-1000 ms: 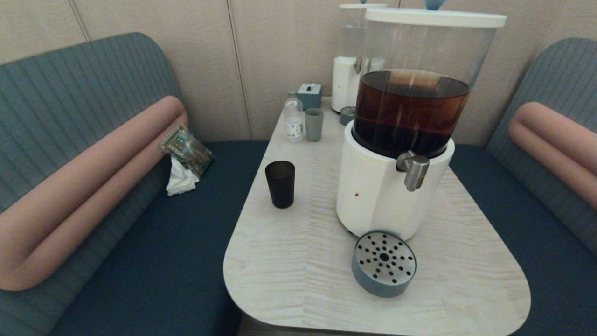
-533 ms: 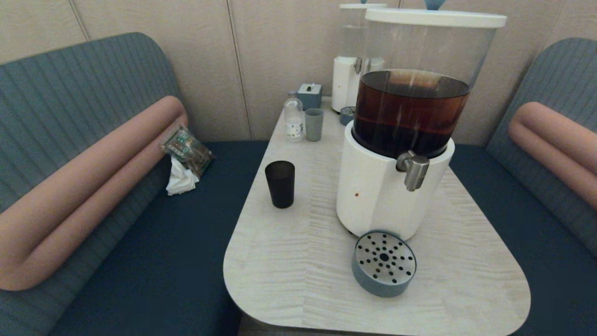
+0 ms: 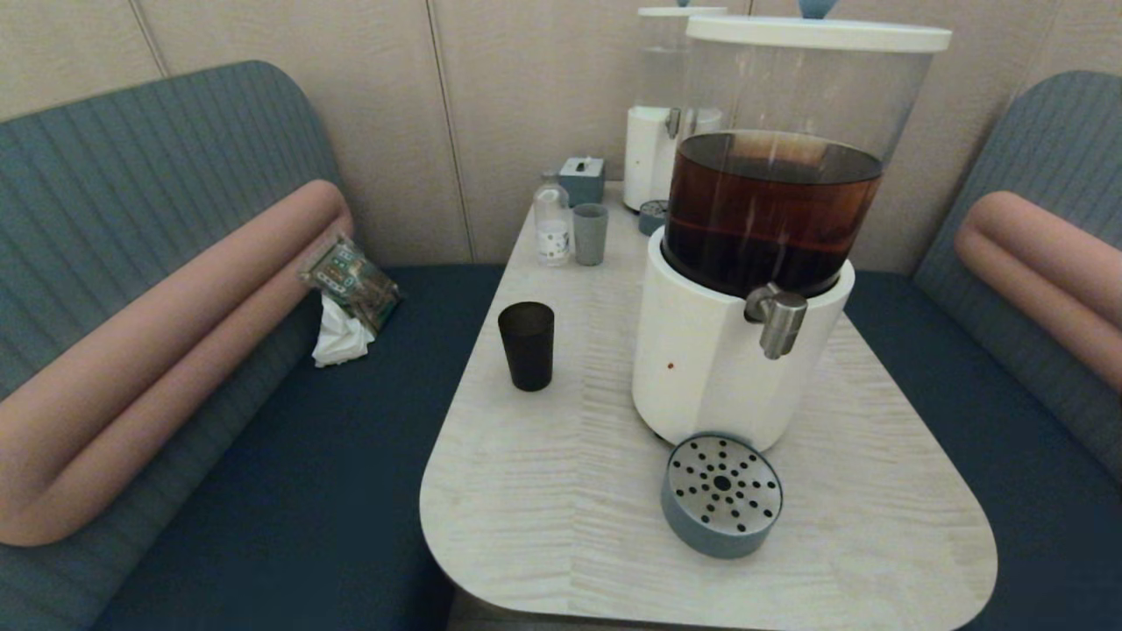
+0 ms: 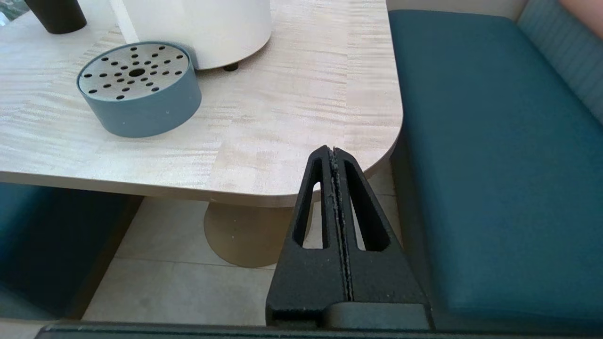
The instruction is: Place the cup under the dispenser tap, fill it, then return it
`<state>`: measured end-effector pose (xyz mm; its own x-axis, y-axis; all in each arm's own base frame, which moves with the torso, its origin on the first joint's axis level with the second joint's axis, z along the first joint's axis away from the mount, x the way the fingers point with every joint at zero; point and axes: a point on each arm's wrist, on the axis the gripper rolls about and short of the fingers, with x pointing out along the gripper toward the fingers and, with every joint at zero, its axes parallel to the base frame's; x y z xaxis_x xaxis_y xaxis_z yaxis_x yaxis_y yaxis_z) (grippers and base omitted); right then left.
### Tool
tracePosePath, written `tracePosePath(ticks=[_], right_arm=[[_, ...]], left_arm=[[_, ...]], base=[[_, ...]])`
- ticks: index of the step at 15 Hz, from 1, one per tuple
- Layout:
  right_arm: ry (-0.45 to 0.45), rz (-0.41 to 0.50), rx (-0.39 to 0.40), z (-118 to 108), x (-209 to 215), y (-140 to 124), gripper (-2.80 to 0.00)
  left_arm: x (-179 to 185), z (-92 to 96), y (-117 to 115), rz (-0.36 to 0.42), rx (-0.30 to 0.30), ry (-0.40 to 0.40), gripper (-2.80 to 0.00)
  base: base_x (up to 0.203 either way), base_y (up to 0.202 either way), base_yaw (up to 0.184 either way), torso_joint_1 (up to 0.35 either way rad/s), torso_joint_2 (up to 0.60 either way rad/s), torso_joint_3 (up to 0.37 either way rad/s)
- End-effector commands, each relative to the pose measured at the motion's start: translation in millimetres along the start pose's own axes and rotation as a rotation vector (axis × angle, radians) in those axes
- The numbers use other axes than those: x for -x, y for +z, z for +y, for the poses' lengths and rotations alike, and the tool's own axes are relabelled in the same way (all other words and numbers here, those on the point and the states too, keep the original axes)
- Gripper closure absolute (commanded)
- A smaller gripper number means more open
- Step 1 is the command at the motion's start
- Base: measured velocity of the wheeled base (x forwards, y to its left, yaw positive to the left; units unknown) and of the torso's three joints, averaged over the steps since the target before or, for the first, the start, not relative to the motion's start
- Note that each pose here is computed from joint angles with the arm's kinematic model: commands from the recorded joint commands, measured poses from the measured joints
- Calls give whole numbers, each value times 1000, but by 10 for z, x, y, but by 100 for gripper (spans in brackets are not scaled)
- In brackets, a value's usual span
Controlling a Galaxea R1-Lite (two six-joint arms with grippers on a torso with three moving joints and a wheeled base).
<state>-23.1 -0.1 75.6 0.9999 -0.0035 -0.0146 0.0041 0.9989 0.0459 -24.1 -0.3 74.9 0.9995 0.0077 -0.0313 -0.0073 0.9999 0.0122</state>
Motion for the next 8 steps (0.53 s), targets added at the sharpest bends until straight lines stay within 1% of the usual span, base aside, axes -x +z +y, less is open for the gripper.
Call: tracePosePath(ticks=[1,8], right_arm=[[-1,-6,-2,0,-2,0,0],[1,-4,-3,0,-4,-6,0]], left_arm=[[-1,0,0,2,0,0,0],[-1,0,0,2,-1,0,0]], base=[[0,0,0,0,0,0],[0,0,0,0,0,0]])
